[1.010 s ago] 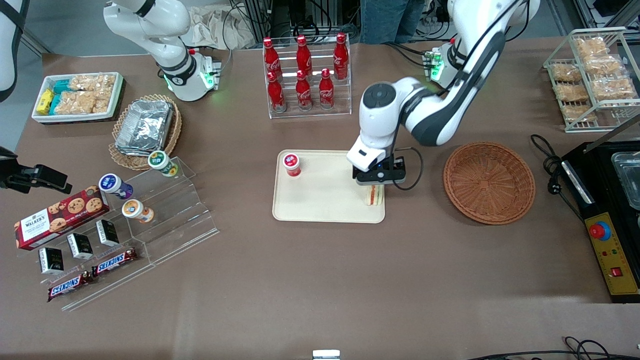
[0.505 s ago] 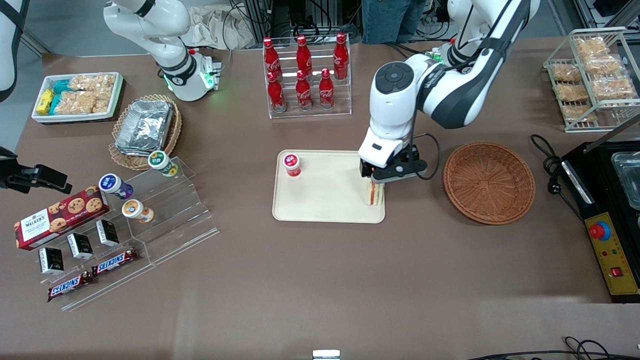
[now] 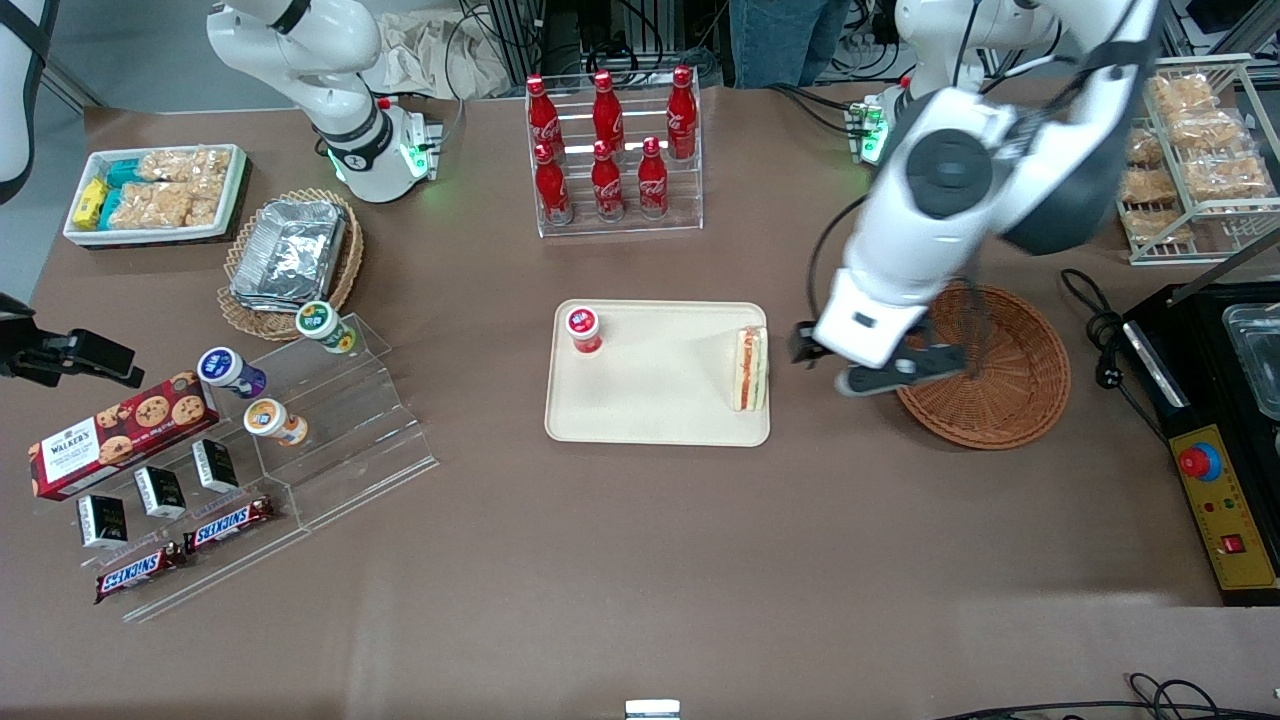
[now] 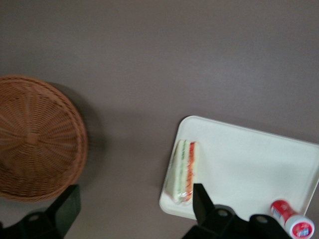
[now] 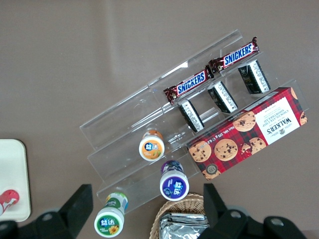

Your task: Place sandwich from basket to tray

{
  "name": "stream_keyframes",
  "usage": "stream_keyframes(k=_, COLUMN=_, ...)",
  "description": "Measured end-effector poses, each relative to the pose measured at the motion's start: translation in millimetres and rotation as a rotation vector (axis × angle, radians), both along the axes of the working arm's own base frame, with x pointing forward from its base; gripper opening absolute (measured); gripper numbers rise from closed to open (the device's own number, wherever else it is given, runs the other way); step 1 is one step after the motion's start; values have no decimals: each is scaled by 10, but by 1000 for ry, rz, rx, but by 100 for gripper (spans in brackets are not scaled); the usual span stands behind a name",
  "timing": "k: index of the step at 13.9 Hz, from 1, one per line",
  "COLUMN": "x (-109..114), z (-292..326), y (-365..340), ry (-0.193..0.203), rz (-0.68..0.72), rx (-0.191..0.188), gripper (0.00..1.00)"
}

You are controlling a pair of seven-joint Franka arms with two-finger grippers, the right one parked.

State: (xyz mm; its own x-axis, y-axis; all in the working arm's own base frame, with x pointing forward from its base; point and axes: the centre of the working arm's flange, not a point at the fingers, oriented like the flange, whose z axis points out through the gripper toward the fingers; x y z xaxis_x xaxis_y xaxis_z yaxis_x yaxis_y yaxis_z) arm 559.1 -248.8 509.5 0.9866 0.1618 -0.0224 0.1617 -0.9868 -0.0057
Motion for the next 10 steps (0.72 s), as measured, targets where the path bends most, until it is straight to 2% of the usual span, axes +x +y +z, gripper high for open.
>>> stream_keyframes(k=3, x=-40, z=432, y=698, ry=33, rz=-105, rx=-24, gripper=100)
stream_keyframes(k=5, x=-111, z=686, y=1197, ry=41, rz=-171, rx=-32, gripper=100)
stream_keyframes(k=7, x=-202, z=859, y=1678, ry=27, rz=-231, rx=-39, gripper=100)
stream_keyframes(k=10, x=-389, z=1004, y=2087, ry=5, rz=-246, rx=-48, gripper=100)
